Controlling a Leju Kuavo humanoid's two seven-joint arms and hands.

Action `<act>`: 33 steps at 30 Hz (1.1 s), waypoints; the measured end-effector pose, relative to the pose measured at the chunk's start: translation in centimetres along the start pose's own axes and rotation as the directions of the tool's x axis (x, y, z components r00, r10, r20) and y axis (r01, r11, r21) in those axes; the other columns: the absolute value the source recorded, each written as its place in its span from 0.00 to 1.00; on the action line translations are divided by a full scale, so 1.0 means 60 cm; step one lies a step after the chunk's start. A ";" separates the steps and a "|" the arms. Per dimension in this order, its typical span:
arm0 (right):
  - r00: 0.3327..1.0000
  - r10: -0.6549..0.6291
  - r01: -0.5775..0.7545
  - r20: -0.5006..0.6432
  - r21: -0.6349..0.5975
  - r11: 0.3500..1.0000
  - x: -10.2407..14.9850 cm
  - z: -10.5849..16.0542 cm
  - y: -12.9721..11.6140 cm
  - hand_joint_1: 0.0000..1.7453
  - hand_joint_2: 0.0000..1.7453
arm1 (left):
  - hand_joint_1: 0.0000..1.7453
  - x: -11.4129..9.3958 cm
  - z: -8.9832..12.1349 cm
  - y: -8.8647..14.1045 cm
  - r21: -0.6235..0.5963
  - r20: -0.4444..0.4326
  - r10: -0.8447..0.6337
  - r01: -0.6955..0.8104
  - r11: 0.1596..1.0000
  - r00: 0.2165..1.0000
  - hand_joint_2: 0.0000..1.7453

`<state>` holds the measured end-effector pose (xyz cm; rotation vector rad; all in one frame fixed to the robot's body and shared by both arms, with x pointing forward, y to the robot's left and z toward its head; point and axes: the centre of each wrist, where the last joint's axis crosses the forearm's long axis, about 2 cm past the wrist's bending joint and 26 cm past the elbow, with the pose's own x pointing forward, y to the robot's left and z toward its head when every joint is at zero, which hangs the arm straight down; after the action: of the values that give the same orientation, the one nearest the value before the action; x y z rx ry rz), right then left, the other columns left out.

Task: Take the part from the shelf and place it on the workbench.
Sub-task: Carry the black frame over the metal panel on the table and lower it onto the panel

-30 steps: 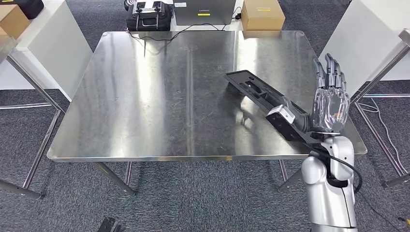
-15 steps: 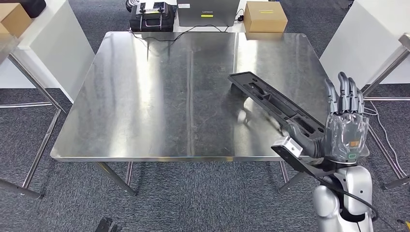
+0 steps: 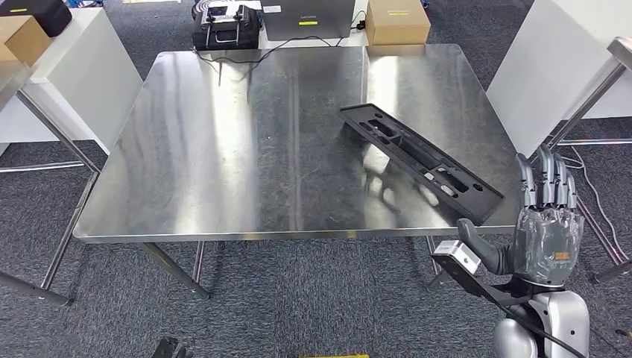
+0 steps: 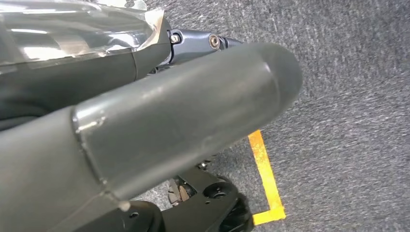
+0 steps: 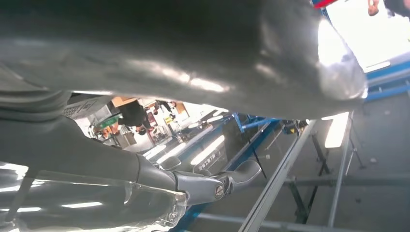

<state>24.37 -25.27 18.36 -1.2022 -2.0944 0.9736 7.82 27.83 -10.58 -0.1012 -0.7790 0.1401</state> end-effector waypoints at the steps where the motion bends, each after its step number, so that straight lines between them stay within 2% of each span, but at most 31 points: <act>1: 1.000 -0.003 0.003 -0.002 0.004 1.000 0.000 0.002 0.001 0.00 0.00 | 0.00 0.000 0.000 0.000 0.000 0.000 0.000 0.000 1.000 1.000 0.00; 10: 1.000 -0.025 0.025 0.002 -0.006 1.000 -0.003 0.003 -0.006 0.00 0.00 | 0.00 -0.001 0.002 0.011 0.016 -0.018 0.007 -0.006 1.000 1.000 0.00; 17: 0.998 -0.063 0.063 0.024 -0.001 0.998 -0.007 0.014 -0.007 0.00 0.00 | 0.00 -0.011 0.015 0.051 0.135 -0.080 0.036 -0.025 0.991 0.996 0.00; 23: 0.995 -0.094 0.096 0.045 -0.027 0.995 -0.011 0.010 -0.013 0.00 0.00 | 0.00 -0.013 0.020 0.070 0.218 -0.146 0.061 -0.028 0.976 0.987 0.00; 25: 0.994 -0.098 0.099 0.055 -0.032 0.995 -0.013 0.007 -0.015 0.00 0.00 | 0.00 -0.014 0.022 0.075 0.229 -0.125 0.057 -0.027 0.973 0.991 0.00; 29: 0.999 -0.022 0.023 0.024 -0.023 0.999 -0.008 0.018 -0.013 0.00 0.00 | 0.00 -0.021 0.027 0.074 0.095 -0.007 0.030 -0.029 0.995 1.000 0.00; 33: 1.000 -0.007 0.007 0.001 -0.010 1.000 -0.007 0.029 -0.010 0.00 0.00 | 0.00 -0.037 0.037 0.062 0.023 -0.027 0.039 -0.039 0.999 0.999 0.00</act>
<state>22.98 -26.44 17.78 -1.1993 -2.1053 0.9614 4.39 31.22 -11.08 -0.0973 -0.7483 0.1839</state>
